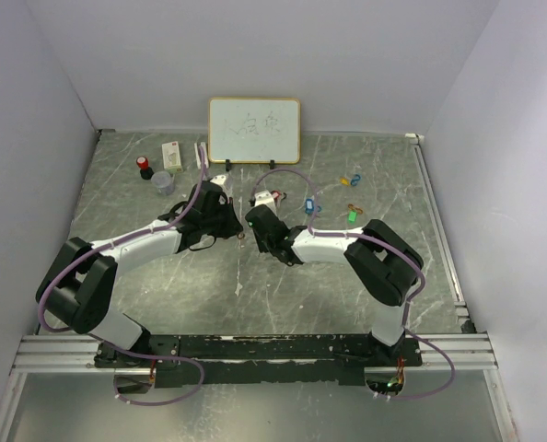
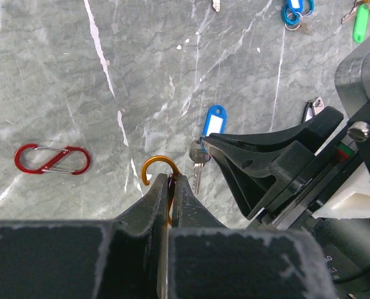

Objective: Put the keys on the keyring

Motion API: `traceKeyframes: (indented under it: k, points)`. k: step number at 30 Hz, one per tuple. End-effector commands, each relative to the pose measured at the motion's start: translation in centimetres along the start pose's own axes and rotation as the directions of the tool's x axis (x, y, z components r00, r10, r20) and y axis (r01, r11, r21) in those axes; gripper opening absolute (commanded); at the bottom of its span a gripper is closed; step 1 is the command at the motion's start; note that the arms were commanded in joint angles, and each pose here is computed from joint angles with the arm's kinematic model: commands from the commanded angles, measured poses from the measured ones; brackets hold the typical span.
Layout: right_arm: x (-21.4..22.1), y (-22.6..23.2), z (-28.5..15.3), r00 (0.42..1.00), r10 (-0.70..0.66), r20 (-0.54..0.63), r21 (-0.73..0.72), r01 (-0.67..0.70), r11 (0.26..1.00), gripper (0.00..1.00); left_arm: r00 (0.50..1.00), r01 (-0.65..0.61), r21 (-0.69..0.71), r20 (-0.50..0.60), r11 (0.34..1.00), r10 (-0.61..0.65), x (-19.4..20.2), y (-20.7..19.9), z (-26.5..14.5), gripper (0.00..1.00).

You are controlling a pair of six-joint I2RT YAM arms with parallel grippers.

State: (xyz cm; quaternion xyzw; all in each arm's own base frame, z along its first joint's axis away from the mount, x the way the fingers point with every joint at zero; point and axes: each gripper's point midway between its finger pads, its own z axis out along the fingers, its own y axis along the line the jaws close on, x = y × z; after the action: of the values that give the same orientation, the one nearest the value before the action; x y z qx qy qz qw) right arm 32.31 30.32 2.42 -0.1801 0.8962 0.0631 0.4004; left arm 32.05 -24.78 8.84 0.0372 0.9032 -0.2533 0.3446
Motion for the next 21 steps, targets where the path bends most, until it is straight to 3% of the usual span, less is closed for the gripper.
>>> traceKeyframes:
  k: [1,10,21]
  points:
    - [-1.6,-0.8,-1.1,0.999,0.028,0.045,0.029,-0.029,0.999,0.00,1.000,-0.012,0.036,0.019,0.999,0.012,-0.5,-0.5,-0.3,0.07]
    - [-4.9,-1.2,-6.8,0.969,0.026,0.247,-0.096,-0.002,0.995,0.00,1.000,-0.025,0.120,0.015,0.992,0.023,-0.6,-2.1,-0.4,0.07]
    - [-5.5,-0.3,-9.2,0.951,0.005,0.309,-0.199,0.059,0.978,0.00,0.996,-0.078,0.168,0.043,0.983,0.072,-1.3,-5.4,-1.2,0.07]
